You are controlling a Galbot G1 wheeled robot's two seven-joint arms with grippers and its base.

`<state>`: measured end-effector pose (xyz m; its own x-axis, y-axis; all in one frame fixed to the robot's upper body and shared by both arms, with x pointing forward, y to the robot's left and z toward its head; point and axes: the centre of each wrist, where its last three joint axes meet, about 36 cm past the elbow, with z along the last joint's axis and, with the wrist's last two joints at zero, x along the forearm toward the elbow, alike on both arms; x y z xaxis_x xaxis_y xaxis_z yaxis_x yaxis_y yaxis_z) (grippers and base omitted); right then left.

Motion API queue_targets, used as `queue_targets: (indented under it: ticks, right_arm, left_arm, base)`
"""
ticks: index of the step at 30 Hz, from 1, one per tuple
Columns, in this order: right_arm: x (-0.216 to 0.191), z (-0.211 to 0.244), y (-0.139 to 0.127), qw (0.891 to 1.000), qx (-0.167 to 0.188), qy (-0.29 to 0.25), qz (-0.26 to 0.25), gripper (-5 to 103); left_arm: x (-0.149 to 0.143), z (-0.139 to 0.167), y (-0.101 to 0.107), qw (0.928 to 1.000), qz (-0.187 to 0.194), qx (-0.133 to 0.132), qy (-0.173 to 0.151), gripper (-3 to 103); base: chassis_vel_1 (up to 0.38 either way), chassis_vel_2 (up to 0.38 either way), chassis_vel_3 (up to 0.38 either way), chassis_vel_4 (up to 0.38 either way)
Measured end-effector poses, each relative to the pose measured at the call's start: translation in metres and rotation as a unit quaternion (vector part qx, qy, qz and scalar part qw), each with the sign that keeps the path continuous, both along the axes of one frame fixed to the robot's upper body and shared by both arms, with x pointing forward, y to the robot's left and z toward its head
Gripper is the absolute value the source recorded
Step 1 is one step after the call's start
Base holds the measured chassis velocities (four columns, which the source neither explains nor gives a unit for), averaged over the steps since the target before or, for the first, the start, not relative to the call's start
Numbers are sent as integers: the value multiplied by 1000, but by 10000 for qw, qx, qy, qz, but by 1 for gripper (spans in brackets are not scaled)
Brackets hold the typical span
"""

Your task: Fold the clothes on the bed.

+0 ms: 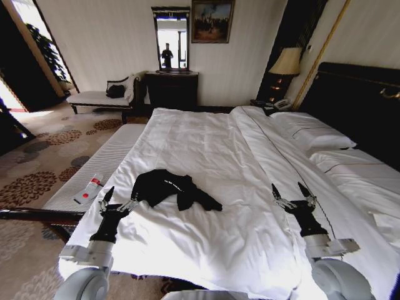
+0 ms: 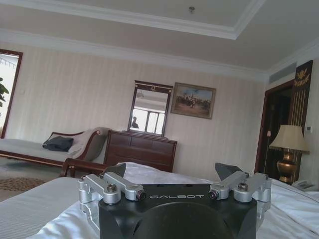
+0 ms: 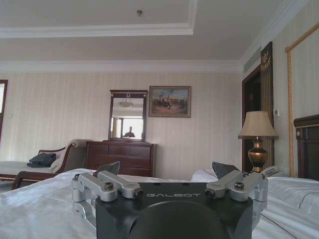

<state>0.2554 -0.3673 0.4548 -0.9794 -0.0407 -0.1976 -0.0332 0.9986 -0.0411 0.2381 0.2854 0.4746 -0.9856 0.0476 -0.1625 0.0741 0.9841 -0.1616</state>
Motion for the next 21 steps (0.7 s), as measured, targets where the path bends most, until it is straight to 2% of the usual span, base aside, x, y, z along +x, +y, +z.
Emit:
queue_targets:
  ticks: [10,21]
  right_arm:
    - [0,-4,1,10000,1,20,-40,100]
    - [3,-8,0,10000,9,50,-33,100]
  left_arm:
    - [1,-1,5,10000,22,37,-2,100]
    - [3,-1,3,10000,21,-9,-28,100]
  base:
    - [7,24,-7,-15]
    - [23,100,-27,-103]
